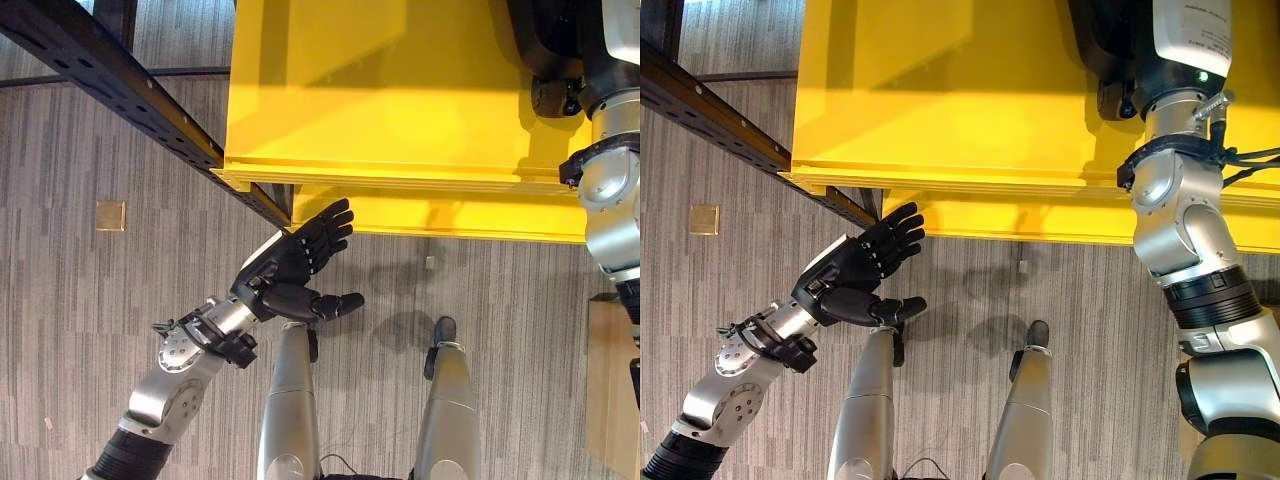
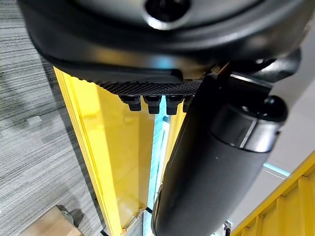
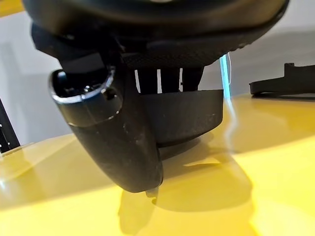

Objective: Move parts from the plastic box to the shelf.

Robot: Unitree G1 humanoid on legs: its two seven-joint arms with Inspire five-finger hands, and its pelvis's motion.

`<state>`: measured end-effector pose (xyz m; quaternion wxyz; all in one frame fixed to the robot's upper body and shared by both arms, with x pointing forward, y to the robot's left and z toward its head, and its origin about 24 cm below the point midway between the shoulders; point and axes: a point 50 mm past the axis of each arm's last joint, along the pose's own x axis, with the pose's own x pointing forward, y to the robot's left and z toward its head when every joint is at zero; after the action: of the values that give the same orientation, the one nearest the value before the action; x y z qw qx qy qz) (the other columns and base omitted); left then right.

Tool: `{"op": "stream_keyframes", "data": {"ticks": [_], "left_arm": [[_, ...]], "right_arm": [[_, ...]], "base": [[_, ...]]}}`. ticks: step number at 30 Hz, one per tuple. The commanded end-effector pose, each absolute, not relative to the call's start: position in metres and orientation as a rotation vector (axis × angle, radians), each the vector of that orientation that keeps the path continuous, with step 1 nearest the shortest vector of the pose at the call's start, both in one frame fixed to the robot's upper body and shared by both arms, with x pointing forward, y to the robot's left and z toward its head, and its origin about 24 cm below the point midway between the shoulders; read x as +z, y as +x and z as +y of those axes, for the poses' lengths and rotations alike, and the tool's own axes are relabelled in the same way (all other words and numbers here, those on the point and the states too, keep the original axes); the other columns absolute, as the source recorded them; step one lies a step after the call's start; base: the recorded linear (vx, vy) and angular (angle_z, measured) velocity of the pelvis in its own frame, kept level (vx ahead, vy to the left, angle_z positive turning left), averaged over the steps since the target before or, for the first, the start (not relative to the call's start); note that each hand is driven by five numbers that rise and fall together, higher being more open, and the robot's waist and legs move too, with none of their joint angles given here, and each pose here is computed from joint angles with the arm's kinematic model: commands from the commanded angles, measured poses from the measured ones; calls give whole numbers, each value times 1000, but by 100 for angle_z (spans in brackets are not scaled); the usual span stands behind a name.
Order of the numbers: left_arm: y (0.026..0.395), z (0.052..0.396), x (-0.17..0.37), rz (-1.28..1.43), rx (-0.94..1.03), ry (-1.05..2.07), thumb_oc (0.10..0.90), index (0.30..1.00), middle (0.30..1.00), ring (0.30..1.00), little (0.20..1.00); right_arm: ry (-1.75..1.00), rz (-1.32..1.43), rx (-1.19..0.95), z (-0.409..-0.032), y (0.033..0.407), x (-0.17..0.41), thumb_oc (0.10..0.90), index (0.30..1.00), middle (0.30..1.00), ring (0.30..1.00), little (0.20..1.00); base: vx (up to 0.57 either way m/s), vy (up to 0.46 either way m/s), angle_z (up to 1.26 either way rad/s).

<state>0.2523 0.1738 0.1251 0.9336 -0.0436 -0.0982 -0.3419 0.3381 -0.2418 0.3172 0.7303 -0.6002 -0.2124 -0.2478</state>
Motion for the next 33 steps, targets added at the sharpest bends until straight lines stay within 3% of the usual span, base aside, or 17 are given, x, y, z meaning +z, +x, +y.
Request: {"op": "stream_keyframes", "data": {"ticks": [1, 12, 18, 27, 33], "left_arm": [[239, 163, 159, -384, -835, -56, 900, 1000, 1000, 1000, 1000], [235, 169, 155, -318, -877, -35, 900, 1000, 1000, 1000, 1000], [232, 173, 155, -299, -873, -19, 900, 1000, 1000, 1000, 1000], [230, 180, 152, -284, -881, -3, 900, 1000, 1000, 1000, 1000], [231, 181, 153, -289, -880, 4, 900, 1000, 1000, 1000, 1000]], "right_arm": [[-1381, -242, -444, -256, 345, 298, 900, 1000, 1000, 1000, 1000], [-1396, -69, -97, -247, 336, 269, 900, 1000, 1000, 1000, 1000], [-1462, -43, -18, -244, 326, 269, 900, 1000, 1000, 1000, 1000], [-1407, -7, -95, -259, 329, 267, 900, 1000, 1000, 1000, 1000], [-1248, -39, -310, -279, 330, 276, 900, 1000, 1000, 1000, 1000]], "base": [[0, 0, 0], [15, 1, 0], [-1, -15, -5], [0, 0, 0], [0, 0, 0]]}}
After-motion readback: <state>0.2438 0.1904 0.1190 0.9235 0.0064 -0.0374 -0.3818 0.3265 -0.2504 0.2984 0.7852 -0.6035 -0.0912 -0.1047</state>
